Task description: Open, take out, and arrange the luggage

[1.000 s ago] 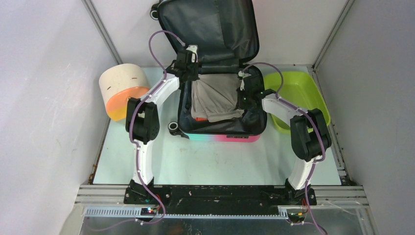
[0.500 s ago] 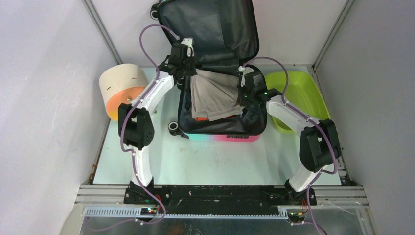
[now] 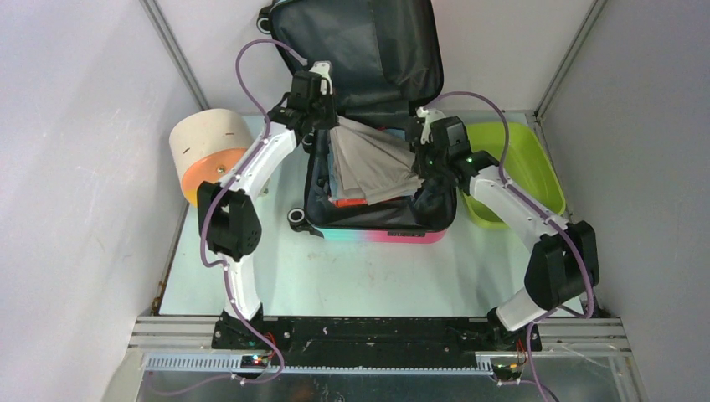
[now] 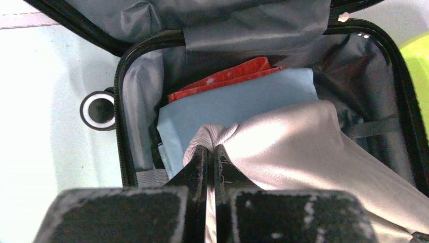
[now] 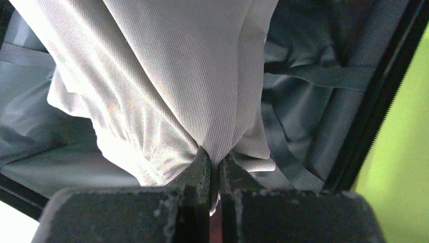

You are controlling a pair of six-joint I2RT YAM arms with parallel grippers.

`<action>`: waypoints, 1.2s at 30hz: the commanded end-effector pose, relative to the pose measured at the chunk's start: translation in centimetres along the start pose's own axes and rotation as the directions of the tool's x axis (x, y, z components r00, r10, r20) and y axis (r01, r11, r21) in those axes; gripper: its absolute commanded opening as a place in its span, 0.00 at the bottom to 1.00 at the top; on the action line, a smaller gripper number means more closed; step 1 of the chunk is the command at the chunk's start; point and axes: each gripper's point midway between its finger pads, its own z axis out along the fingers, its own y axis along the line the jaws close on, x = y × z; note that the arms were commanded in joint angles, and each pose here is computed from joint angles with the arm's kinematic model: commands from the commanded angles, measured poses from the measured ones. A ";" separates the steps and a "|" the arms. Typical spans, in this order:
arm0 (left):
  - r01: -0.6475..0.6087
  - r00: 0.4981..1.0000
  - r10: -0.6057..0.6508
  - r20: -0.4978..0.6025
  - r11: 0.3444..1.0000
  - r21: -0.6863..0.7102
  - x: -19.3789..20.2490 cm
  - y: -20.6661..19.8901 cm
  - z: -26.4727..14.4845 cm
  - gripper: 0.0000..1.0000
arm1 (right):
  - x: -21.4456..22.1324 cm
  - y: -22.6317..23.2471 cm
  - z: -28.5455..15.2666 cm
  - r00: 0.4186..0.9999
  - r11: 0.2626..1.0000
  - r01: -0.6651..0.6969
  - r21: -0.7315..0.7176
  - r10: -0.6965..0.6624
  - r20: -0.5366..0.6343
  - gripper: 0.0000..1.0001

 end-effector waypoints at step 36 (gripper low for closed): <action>0.077 0.934 -0.272 0.229 0.783 0.617 -8.4 -28.2 -12.5 0.00 | -1.1 -17.7 -25.9 0.977 0.831 0.022 0.555 -0.135 0.163 0.00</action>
